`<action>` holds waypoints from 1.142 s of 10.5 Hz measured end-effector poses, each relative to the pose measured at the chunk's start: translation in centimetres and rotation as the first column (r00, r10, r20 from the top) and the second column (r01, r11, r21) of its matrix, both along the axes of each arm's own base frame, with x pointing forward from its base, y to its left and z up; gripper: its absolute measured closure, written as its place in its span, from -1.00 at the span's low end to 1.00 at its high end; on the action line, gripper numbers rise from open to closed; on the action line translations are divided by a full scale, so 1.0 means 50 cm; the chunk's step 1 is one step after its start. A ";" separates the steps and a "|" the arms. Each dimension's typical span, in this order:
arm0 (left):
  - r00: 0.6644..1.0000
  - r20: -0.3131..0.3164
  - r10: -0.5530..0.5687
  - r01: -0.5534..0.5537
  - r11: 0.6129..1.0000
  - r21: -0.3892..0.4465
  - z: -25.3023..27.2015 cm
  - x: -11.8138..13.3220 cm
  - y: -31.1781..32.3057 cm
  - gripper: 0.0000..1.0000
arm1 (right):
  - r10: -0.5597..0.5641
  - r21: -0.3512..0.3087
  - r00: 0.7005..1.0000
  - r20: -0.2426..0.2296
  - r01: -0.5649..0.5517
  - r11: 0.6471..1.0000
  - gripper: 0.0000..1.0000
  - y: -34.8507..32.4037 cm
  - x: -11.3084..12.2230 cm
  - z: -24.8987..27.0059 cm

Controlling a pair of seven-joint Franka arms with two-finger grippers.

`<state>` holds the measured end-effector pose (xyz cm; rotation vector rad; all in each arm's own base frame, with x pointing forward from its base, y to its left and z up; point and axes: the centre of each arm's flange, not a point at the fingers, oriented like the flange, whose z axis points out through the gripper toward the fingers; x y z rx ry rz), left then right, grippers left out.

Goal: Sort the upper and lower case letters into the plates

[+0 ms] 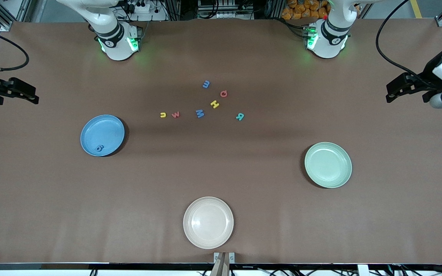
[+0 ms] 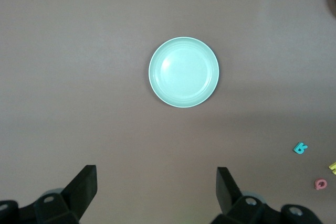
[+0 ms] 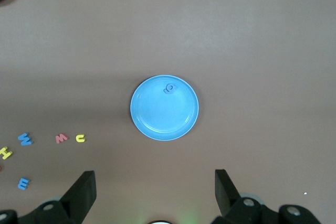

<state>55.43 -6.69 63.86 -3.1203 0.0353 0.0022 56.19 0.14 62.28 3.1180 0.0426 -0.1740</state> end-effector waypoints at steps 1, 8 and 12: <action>1.000 -0.011 -0.005 0.005 1.000 0.002 -0.011 0.004 -0.005 -1.00 | 0.007 0.001 1.000 -0.019 -0.007 1.000 -1.00 0.009 0.001 -0.024; 0.992 -0.126 -0.022 0.019 1.000 -0.022 -0.138 0.058 -0.030 -1.00 | -0.030 -0.033 0.993 -0.110 0.027 0.999 -1.00 0.162 -0.018 -0.290; 0.992 -0.086 -0.096 0.091 0.994 -0.067 -0.215 0.028 -0.201 -1.00 | -0.085 0.015 0.988 -0.132 0.088 0.996 -1.00 0.233 -0.053 -0.388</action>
